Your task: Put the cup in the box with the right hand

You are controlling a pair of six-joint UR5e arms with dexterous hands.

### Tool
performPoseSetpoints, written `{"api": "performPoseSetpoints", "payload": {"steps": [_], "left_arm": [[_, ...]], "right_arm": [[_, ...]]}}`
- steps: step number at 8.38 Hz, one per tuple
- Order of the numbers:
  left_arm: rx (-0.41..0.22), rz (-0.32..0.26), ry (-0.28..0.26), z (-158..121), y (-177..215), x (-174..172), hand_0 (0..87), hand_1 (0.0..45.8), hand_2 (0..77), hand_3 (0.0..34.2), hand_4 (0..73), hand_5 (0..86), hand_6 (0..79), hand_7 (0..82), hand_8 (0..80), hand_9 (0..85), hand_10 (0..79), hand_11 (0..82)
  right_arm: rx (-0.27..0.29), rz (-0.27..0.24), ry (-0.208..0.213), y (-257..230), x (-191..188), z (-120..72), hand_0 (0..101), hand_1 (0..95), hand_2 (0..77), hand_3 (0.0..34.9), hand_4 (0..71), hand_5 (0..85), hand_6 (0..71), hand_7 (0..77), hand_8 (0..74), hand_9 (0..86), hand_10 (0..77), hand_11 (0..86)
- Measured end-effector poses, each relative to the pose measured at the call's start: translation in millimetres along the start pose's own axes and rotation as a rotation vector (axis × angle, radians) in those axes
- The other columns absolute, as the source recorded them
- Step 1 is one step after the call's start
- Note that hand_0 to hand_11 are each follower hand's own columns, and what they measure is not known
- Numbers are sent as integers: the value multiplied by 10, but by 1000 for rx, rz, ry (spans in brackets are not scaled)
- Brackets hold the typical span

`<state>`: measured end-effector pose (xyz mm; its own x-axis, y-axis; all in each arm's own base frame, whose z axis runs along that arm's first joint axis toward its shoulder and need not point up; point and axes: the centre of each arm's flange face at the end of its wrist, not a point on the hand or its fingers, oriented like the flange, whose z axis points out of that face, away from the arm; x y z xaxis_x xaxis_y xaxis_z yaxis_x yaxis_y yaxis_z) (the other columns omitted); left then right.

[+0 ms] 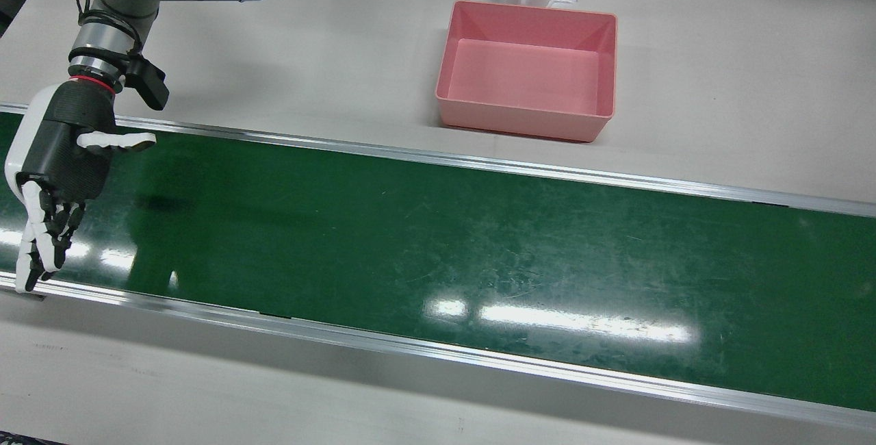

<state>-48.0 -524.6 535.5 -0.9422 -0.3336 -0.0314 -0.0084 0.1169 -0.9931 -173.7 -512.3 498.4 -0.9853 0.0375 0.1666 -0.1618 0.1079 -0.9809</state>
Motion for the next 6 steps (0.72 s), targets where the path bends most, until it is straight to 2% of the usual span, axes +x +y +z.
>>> {"api": "performPoseSetpoints", "payload": {"steps": [2,4,5,6], "left_arm": [[0,0,0,0,-2,0,0,5,5,0,11,5,5,5,0,0,0,0],[2,-1,0,2,-17,-2,0,5,5,0,11,5,5,5,0,0,0,0],[2,-1,0,2,-17,-2,0,5,5,0,11,5,5,5,0,0,0,0],[2,-1,0,2,-17,-1,0,5,5,0,11,5,5,5,0,0,0,0]], "right_arm": [[-1,-1,5,62,167,-56,495,153,11,15,0,55,27,104,5,5,5,22],[2,-8,11,51,240,-74,495,153,11,107,0,55,16,82,5,5,5,22],[3,-11,13,35,255,-81,492,136,11,139,0,55,16,82,5,5,5,22],[2,-12,10,33,241,-80,483,125,11,127,0,49,16,82,5,5,5,38]]}}
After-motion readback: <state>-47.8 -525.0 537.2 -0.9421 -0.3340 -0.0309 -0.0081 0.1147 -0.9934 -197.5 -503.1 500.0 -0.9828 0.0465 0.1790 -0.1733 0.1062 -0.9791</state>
